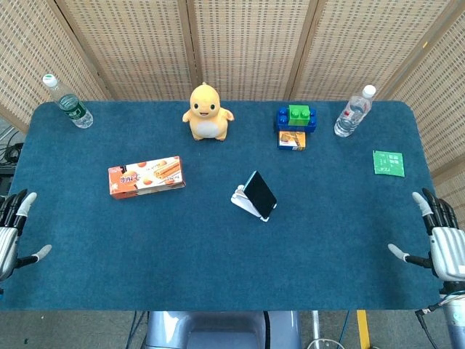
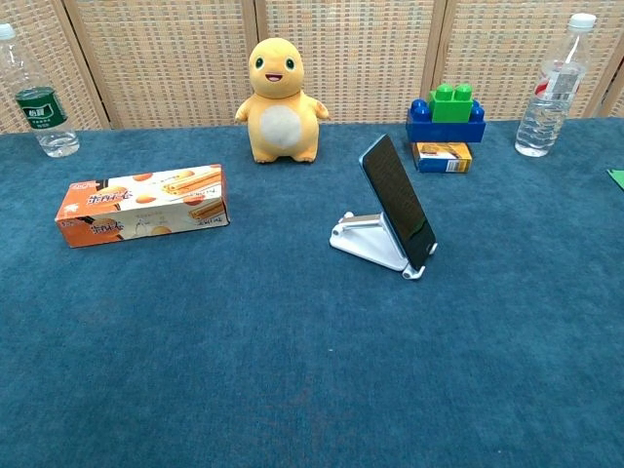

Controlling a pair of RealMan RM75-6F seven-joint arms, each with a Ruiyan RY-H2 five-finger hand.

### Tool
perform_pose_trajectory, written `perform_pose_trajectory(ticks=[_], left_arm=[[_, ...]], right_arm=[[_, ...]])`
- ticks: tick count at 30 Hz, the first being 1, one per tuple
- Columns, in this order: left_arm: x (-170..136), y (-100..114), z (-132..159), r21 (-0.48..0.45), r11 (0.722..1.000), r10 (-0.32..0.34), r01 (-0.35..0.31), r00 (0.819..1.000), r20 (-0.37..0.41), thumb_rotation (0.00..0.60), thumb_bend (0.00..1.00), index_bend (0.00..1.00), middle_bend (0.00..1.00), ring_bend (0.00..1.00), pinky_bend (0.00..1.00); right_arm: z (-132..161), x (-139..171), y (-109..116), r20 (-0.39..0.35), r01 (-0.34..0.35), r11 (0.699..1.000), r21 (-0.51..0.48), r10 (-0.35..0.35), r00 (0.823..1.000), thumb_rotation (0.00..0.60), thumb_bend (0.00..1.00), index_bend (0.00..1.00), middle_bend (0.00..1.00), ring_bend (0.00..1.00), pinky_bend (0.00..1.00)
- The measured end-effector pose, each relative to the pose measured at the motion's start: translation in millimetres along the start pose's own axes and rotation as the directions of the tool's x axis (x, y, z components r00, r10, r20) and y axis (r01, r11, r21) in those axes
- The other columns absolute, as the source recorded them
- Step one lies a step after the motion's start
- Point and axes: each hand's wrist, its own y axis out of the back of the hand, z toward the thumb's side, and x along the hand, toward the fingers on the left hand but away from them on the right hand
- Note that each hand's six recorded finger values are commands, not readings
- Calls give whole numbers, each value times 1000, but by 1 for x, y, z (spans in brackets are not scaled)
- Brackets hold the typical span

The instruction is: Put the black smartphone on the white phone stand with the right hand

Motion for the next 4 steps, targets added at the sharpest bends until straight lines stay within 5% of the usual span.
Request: perform_pose_trajectory(ticks=[4], left_arm=[[-2,0,0,-1,1000,2,-2,1000,3,600,0,0,0,0,0]], right_arm=[[-4,4,3,14,9,1000,7,-9,1000,600,0,0,0,0,20]])
